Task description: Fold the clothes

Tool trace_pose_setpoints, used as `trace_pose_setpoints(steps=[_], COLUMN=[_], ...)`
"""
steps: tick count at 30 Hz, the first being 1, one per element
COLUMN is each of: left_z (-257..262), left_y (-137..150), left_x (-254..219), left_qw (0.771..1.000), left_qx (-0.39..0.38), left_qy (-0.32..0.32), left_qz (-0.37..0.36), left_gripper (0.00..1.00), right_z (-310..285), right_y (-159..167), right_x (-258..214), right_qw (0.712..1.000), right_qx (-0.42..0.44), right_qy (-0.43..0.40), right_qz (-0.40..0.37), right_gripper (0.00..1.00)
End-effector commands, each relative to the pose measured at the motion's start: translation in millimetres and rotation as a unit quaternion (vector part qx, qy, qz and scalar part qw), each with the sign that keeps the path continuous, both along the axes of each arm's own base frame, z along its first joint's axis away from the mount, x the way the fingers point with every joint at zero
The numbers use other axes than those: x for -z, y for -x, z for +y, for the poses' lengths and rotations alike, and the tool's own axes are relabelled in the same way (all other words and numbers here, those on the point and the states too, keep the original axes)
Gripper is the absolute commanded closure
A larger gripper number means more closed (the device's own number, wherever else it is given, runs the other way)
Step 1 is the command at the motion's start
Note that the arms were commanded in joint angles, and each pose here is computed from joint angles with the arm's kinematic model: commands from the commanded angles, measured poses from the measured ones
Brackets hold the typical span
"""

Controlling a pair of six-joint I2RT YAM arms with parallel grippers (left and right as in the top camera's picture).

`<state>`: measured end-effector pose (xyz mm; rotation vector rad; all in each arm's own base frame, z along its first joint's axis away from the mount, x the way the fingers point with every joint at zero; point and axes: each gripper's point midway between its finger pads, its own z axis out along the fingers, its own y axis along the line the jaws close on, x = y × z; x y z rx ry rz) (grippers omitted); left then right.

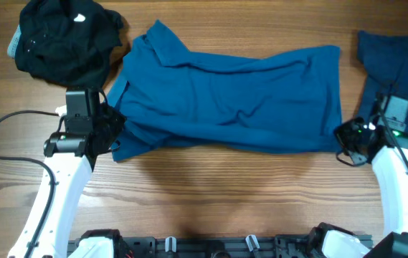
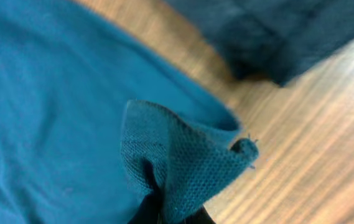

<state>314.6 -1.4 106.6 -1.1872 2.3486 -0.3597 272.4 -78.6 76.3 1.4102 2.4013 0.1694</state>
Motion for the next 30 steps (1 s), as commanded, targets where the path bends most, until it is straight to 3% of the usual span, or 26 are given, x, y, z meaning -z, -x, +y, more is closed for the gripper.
trace_pose_setpoints(steps=[1, 10, 13, 14, 15, 16, 17, 18, 24, 30], left_z=[9, 23, 23, 23, 23, 23, 23, 23, 23, 15], left_y=[-5, -7, -12, -13, -16, -18, -19, -20, -24, -15], left_x=[2, 13, 10, 9, 8, 6, 5, 5, 1, -25], left_qw=[1.000, 0.998, 0.998, 0.998, 0.998, 0.998, 0.998, 0.998, 0.998, 0.996], left_qx=[-0.016, -0.035, -0.035, -0.035, -0.036, -0.036, -0.036, -0.036, -0.010, 0.041], left_qy=[-0.015, -0.050, -0.049, -0.049, -0.049, -0.049, -0.049, -0.049, -0.066, -0.074], left_qz=[0.005, 0.020, 0.009, 0.005, -0.001, -0.006, -0.010, -0.012, -0.021, -0.035], left_gripper=[0.96, 0.92, 0.88, 0.81, 0.58, 0.26, 0.06, 0.00, 0.00, 0.00], right_z=[13, -5, -9, -9, -9, -9, -8, -7, -2, 11], right_y=[-7, -9, -18, -21, -25, -26, -27, -28, -29, -28], right_x=[11, 19, 16, 14, 13, 13, 13, 12, 10, -26], right_qw=[1.000, 0.998, 0.997, 0.997, 0.997, 0.996, 0.996, 0.996, 0.993, 0.993], right_qx=[-0.011, 0.018, 0.006, -0.005, -0.017, -0.020, -0.026, -0.035, -0.078, -0.099], right_qy=[-0.001, 0.061, 0.075, 0.079, 0.082, 0.083, 0.083, 0.083, 0.084, 0.060], right_qz=[0.010, 0.029, 0.012, 0.006, 0.000, -0.002, -0.003, -0.005, -0.007, -0.025], right_gripper=[0.95, 0.95, 0.86, 0.76, 0.53, 0.31, 0.11, 0.01, 0.00, 0.00])
